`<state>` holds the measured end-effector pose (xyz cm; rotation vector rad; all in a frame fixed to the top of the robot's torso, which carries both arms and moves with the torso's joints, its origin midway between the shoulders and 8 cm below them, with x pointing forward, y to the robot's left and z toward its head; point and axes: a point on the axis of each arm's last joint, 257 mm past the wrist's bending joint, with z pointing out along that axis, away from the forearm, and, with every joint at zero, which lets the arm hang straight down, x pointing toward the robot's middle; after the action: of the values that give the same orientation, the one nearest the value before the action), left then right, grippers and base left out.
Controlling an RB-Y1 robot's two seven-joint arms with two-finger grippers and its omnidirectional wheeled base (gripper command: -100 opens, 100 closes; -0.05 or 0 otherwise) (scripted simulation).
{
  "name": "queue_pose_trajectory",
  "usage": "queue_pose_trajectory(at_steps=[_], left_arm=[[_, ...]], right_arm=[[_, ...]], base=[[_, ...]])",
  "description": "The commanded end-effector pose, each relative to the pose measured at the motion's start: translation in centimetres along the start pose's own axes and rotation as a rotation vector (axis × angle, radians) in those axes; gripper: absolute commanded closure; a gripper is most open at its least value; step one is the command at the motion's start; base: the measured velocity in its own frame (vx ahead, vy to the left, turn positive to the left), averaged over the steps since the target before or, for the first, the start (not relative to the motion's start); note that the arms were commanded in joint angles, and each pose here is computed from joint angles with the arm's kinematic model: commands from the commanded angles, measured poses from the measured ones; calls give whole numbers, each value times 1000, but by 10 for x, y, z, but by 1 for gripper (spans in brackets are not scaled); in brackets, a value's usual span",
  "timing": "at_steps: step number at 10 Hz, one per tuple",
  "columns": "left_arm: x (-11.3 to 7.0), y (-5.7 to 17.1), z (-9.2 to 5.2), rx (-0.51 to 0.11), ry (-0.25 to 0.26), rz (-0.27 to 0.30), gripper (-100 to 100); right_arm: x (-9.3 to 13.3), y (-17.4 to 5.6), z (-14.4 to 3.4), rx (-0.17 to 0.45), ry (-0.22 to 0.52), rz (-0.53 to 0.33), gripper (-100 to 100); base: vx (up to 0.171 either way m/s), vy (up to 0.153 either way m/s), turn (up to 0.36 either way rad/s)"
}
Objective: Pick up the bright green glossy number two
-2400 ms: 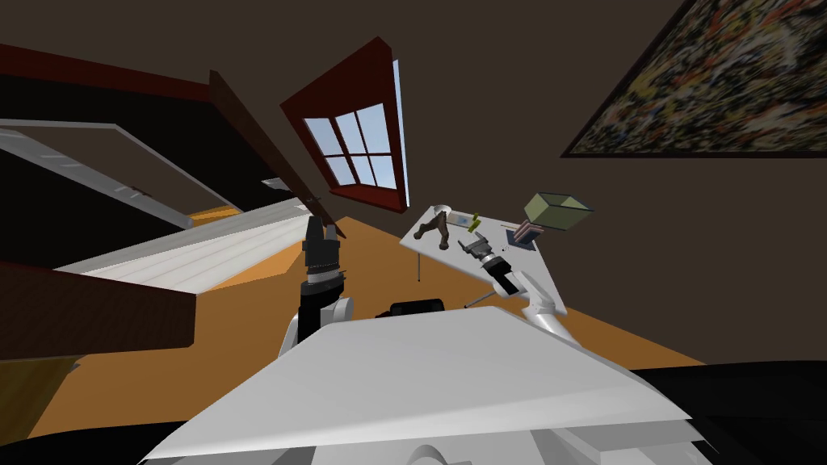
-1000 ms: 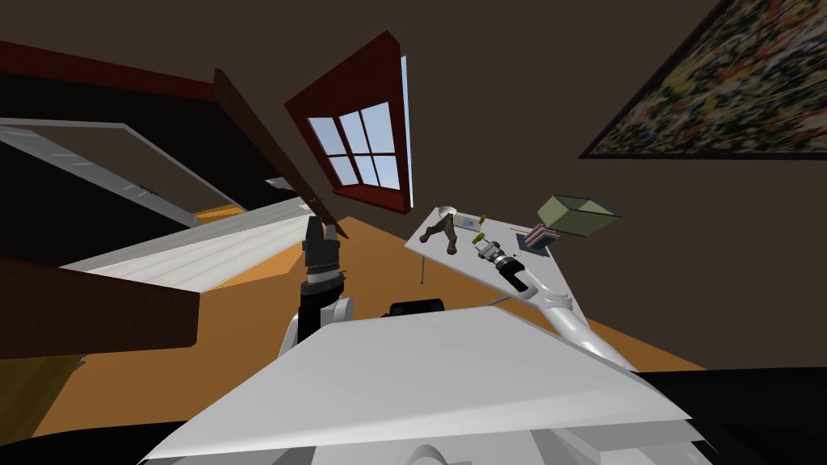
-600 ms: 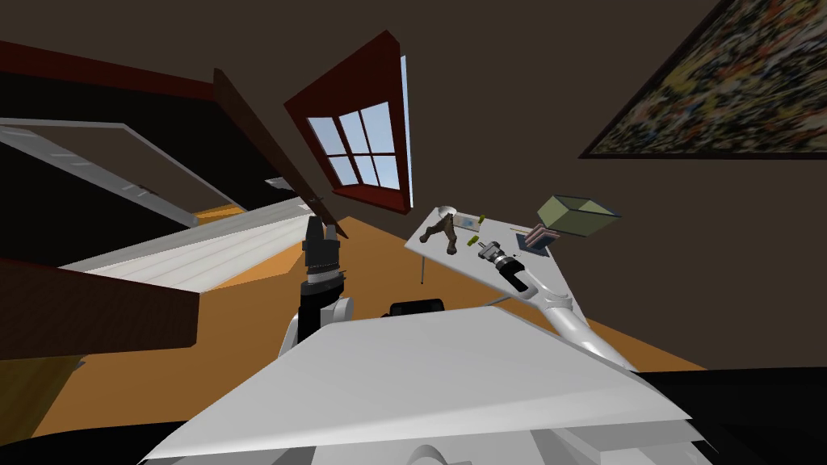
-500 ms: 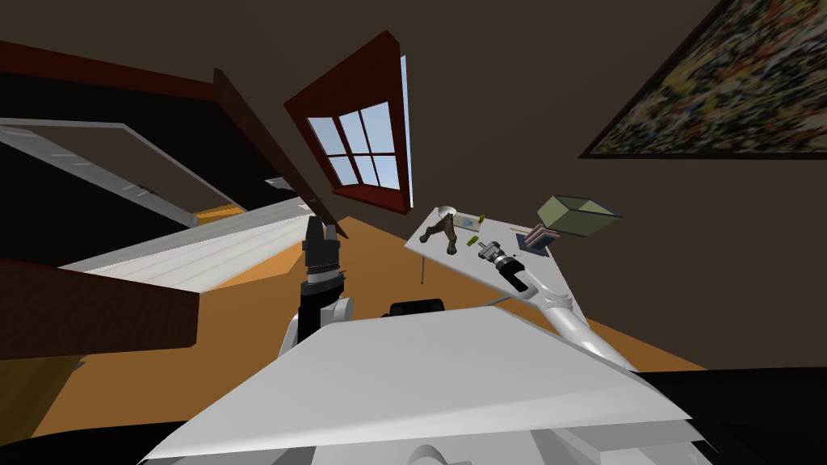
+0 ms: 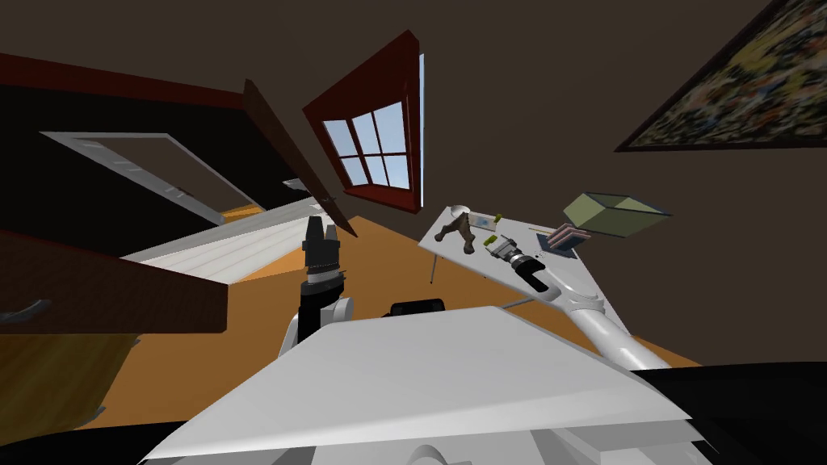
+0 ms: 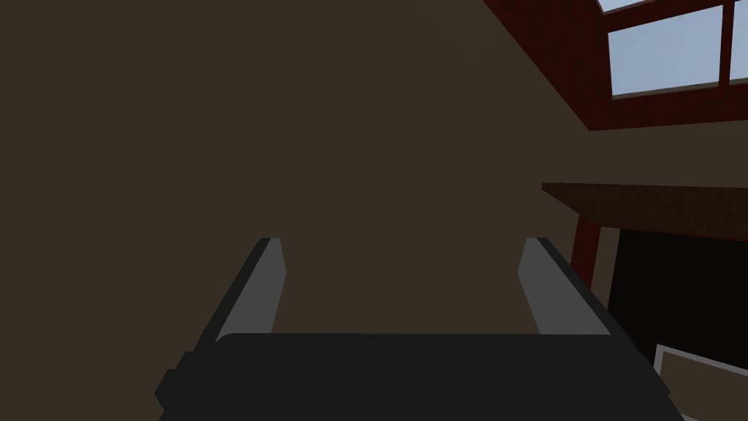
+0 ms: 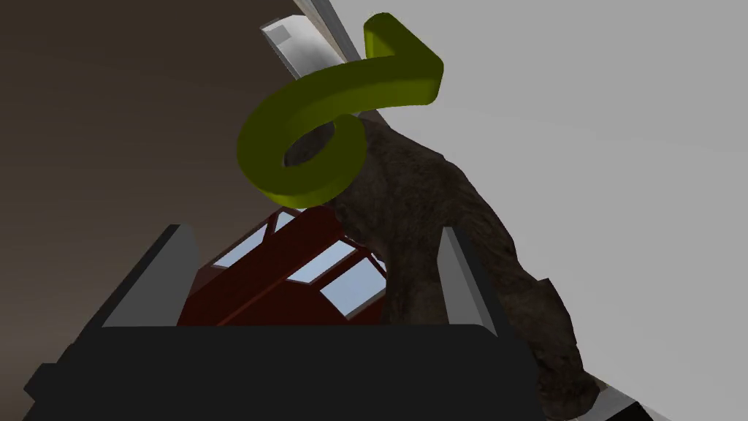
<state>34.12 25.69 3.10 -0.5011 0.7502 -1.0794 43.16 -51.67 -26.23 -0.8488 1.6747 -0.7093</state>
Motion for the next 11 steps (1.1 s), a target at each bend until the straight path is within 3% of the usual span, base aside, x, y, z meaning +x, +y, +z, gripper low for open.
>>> queue_pose_trajectory(at_steps=[1,6,11], left_arm=[[0,0,0,0,0,0,0],[0,0,0,0,0,0,0],[0,0,0,0,0,0,0]], right_arm=[[20,-15,-4,8,37,-7,-100],[81,-62,-36,8,160,-33,-100],[143,-104,-83,-20,293,-53,-100]], base=[[24,280,44],[53,220,63],[94,206,30]])
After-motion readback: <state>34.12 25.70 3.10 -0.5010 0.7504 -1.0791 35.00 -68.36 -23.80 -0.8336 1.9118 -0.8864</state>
